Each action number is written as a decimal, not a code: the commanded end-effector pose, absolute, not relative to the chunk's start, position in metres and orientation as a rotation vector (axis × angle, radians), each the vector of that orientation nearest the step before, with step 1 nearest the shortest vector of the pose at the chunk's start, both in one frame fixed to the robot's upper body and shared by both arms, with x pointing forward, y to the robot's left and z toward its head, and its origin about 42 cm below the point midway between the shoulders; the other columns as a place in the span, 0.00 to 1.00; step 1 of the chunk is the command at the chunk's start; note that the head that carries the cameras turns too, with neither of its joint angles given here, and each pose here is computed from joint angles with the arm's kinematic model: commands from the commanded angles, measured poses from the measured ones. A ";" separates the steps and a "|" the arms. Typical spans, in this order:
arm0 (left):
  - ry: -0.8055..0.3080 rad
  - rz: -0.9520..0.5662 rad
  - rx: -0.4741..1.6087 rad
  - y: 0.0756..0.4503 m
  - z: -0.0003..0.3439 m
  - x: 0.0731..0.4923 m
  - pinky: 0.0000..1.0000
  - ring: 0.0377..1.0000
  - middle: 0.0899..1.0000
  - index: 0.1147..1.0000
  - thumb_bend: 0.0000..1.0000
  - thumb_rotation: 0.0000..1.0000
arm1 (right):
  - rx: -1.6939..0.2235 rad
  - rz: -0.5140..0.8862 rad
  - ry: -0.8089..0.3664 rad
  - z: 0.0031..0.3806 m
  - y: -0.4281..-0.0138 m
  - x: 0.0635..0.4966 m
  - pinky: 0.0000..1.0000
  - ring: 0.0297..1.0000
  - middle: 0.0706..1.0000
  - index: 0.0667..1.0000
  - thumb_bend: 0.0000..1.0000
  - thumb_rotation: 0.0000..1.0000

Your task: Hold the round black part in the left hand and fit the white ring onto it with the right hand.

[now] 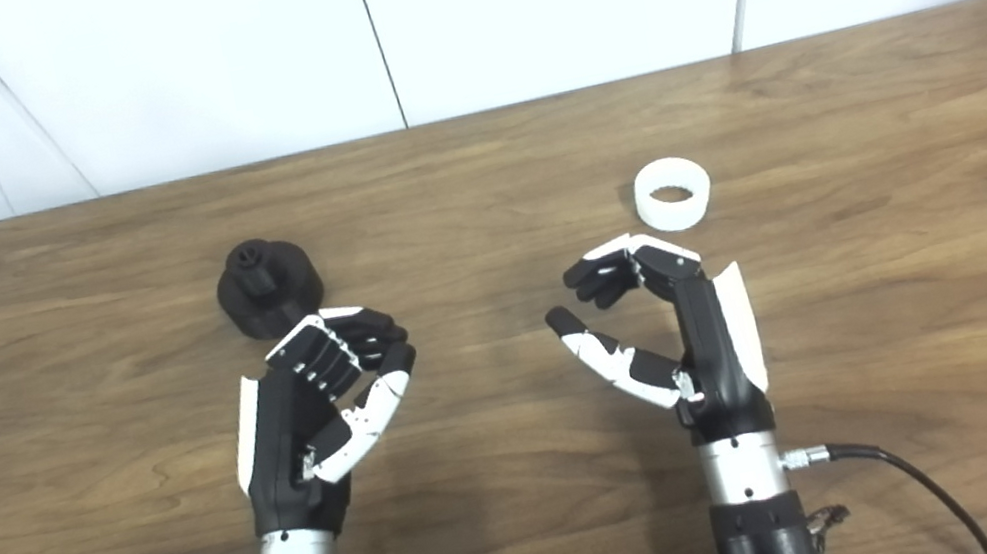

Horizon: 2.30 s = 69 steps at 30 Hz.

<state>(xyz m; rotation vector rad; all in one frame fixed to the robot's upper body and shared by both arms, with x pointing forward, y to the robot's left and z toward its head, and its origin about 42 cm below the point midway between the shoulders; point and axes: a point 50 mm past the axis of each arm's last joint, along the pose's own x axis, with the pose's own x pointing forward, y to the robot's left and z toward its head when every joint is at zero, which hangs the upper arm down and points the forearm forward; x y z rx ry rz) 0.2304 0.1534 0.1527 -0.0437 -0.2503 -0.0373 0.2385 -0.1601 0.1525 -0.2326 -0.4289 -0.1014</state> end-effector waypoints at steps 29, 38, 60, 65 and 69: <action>-0.260 -0.017 -0.012 0.140 0.133 0.219 0.41 0.48 0.49 0.42 0.49 0.07 | -0.136 -0.154 -0.387 0.133 -0.168 0.211 0.45 0.50 0.53 0.46 0.49 0.16; -0.270 -0.009 -0.001 0.136 0.133 0.218 0.44 0.49 0.49 0.42 0.49 0.07 | -0.116 -0.145 -0.388 0.129 -0.176 0.211 0.45 0.50 0.54 0.46 0.49 0.16; -0.275 -0.032 0.422 0.205 0.183 0.251 0.57 0.73 0.78 0.75 0.72 0.31 | -0.120 -0.138 -0.385 0.128 -0.177 0.212 0.44 0.50 0.53 0.46 0.49 0.16; -0.265 -0.009 0.469 0.221 0.192 0.264 0.63 0.78 0.83 0.80 0.74 0.29 | -0.124 -0.137 -0.384 0.128 -0.177 0.213 0.43 0.49 0.53 0.46 0.49 0.16; -0.279 0.030 0.513 0.232 0.198 0.276 0.62 0.79 0.84 0.80 0.75 0.32 | -0.118 -0.133 -0.379 0.127 -0.177 0.214 0.43 0.49 0.53 0.46 0.49 0.16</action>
